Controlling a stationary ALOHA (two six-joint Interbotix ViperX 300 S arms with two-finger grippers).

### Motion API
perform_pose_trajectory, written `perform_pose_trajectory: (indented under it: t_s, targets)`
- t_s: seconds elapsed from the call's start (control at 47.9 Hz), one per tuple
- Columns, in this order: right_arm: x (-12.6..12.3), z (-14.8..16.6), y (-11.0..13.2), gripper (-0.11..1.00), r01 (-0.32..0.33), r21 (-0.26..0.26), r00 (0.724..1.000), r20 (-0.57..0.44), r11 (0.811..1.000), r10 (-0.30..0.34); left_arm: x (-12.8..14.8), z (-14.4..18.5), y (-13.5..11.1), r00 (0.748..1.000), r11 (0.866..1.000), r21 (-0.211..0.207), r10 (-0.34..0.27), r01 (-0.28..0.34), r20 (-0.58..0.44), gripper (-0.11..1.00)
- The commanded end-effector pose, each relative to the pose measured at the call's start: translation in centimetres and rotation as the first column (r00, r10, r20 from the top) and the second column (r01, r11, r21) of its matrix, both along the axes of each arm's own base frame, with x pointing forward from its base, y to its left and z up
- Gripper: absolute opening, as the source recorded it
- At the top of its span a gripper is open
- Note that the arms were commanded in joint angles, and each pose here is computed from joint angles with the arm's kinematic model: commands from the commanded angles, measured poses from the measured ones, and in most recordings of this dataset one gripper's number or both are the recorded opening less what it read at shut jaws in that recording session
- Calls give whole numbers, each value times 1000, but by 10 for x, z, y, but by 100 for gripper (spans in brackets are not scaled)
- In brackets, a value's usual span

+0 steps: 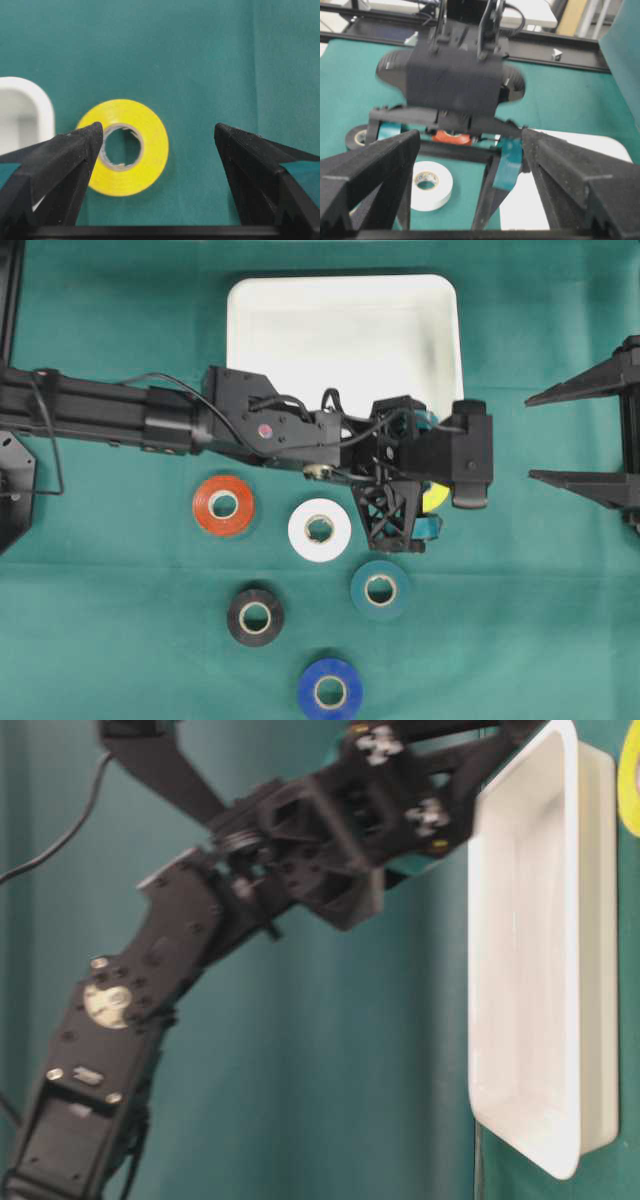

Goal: Pick up the tape from a random location and place it into the white case.
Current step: 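Lower the left gripper into the yellow roll's hole and close on its rim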

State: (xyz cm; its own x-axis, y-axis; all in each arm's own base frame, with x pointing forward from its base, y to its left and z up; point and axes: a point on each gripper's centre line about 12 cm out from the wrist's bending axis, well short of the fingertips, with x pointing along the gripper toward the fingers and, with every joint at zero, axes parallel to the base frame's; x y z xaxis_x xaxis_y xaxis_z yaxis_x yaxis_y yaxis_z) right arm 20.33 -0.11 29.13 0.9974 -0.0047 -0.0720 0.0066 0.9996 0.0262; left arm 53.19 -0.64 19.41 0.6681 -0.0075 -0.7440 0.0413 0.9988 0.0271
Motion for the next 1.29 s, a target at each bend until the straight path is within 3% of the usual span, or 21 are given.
perform_pose_trajectory:
  t_s: [0.0, 0.773, 1.274]
  targets:
    - [3, 10, 0, 91, 1, 0, 1000, 23, 1000, -1, 4, 4, -2, 1000, 1000, 0, -4, 4, 25, 99]
    - [4, 5, 0, 91, 2, 2, 1000, -9, 1000, -2, 7, -65, 13, 999, 1000, -1, 26, -26, -31, 99]
    - [4, 5, 0, 91, 2, -2, 1000, -11, 1000, -2, 5, -78, 11, 997, 998, -25, 50, -52, -57, 95]
